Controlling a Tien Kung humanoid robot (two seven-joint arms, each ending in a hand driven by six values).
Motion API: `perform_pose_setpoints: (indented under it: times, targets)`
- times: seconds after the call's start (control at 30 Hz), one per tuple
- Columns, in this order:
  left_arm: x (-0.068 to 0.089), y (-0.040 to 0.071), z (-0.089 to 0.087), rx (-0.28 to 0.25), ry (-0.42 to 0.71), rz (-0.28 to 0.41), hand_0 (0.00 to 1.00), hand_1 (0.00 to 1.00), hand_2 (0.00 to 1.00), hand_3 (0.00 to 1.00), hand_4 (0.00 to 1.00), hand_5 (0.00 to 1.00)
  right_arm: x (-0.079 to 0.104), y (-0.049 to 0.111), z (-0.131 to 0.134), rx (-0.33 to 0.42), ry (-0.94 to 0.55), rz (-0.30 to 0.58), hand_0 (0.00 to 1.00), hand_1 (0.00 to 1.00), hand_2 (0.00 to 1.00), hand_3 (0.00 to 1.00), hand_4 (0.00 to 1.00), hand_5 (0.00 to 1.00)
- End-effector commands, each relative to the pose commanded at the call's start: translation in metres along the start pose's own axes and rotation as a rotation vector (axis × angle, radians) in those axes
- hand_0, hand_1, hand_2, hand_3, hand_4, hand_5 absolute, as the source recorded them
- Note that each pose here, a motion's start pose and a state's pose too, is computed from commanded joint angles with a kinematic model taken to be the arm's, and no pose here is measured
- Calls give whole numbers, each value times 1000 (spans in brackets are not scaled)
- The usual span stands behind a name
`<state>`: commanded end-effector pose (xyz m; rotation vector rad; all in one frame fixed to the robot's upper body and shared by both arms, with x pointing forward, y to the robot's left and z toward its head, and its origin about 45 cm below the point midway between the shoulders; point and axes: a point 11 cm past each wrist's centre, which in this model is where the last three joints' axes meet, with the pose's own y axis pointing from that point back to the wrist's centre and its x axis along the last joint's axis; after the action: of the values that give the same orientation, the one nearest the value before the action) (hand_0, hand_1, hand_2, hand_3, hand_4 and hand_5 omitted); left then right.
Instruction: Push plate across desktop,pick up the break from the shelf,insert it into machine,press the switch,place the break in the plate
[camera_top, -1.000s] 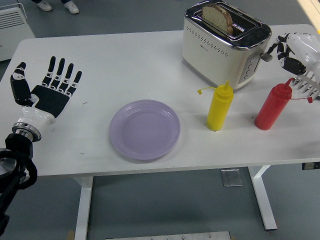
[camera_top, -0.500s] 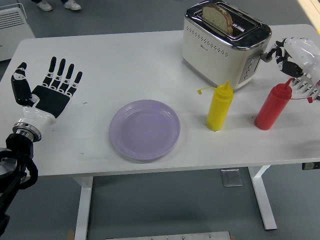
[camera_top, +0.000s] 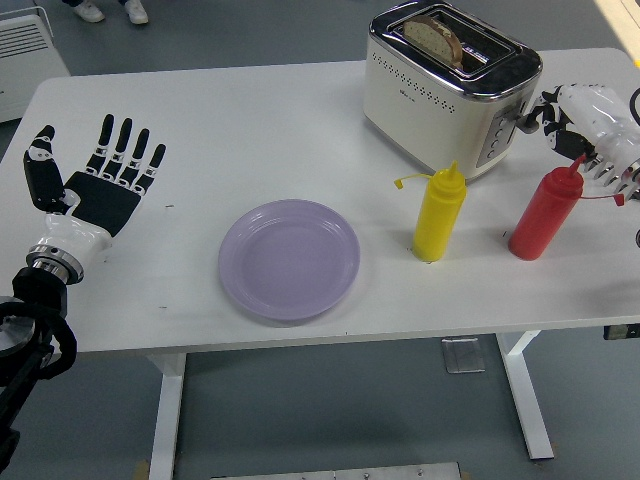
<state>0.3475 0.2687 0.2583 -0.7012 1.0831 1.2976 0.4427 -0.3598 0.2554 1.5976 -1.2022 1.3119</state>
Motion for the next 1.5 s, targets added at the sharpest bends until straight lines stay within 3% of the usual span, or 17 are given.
perform_pose_setpoints:
  times: [0.93, 1.17, 1.5]
  targets:
    - [1, 0, -1, 1, -2, 4, 811, 744, 728, 746, 717, 998, -32, 4, -2, -17, -33, -71, 403, 290, 568, 462, 2, 2]
    - [2, 1, -1, 0, -1, 6, 811, 744, 728, 746, 715, 998, -23, 2, -5, -9, -57, -41, 403, 290, 567, 462, 2, 2]
    - [2, 1, 0, -2, 0, 8, 811, 744, 727, 746, 714, 998, 20, -2, -12, 14, -86, 64, 404, 291, 566, 462, 2, 2]
